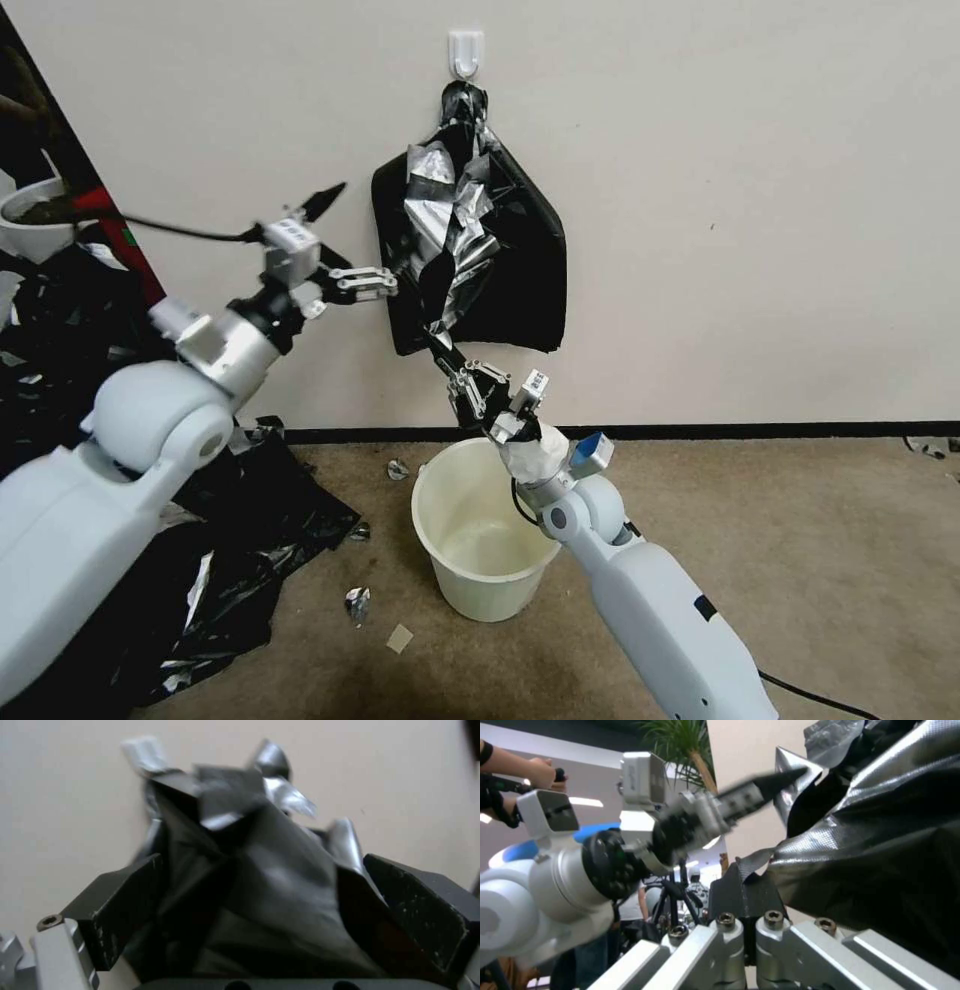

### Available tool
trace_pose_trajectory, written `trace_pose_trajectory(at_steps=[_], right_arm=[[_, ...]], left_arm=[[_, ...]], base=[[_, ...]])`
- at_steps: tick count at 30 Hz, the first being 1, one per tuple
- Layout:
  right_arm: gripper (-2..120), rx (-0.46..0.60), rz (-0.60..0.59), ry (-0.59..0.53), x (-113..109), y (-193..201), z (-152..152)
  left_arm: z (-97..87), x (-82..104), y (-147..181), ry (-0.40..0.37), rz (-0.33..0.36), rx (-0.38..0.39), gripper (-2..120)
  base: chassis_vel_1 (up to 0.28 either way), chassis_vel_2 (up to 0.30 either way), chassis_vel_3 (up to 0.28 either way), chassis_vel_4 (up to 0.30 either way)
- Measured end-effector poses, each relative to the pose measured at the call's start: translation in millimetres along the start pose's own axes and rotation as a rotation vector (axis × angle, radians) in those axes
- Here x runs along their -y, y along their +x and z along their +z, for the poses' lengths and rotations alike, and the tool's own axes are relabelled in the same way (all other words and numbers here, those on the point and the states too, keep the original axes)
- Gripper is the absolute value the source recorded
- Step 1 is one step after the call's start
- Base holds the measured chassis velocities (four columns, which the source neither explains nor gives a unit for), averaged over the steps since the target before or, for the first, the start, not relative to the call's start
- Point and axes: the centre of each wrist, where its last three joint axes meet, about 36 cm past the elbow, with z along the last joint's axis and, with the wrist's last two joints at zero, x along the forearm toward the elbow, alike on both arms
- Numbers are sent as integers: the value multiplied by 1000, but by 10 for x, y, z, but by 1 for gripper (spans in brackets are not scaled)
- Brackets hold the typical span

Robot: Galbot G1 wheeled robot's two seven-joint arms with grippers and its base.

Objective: Place a trash bag onto the trash bin.

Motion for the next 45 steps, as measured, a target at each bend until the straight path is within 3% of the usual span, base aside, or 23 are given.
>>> trace_pose_trajectory(at_steps=[4,7,16,27,35,40,42,45], right_arm=[[0,5,-3,2,-24,-23,0],[0,7,-3,2,-38,-27,2],[0,10,2,5,-46,-13,-1],[0,22,9,9,-45,-12,-44],[0,28,27,17,-13,9,-78],[0,27,59,22,-37,50,-65],[0,19,77,43,-111,103,-52],[3,16,85,76,-198,158,-102]], left_arm=[[5,-15,-90,-44,61,-20,100],[3,-13,-111,-62,70,-21,99],[71,-35,-110,-81,44,-41,70],[147,-78,-116,-51,-2,-52,29],[167,-77,-101,28,-45,-23,1],[206,-7,-135,128,-72,27,0],[260,66,-189,205,-74,57,0],[316,113,-232,250,-77,71,0]], base=[[0,0,0,0],[0,0,0,0],[0,0,0,0],[0,0,0,0],[0,0,0,0],[0,0,0,0],[0,0,0,0],[0,0,0,0]])
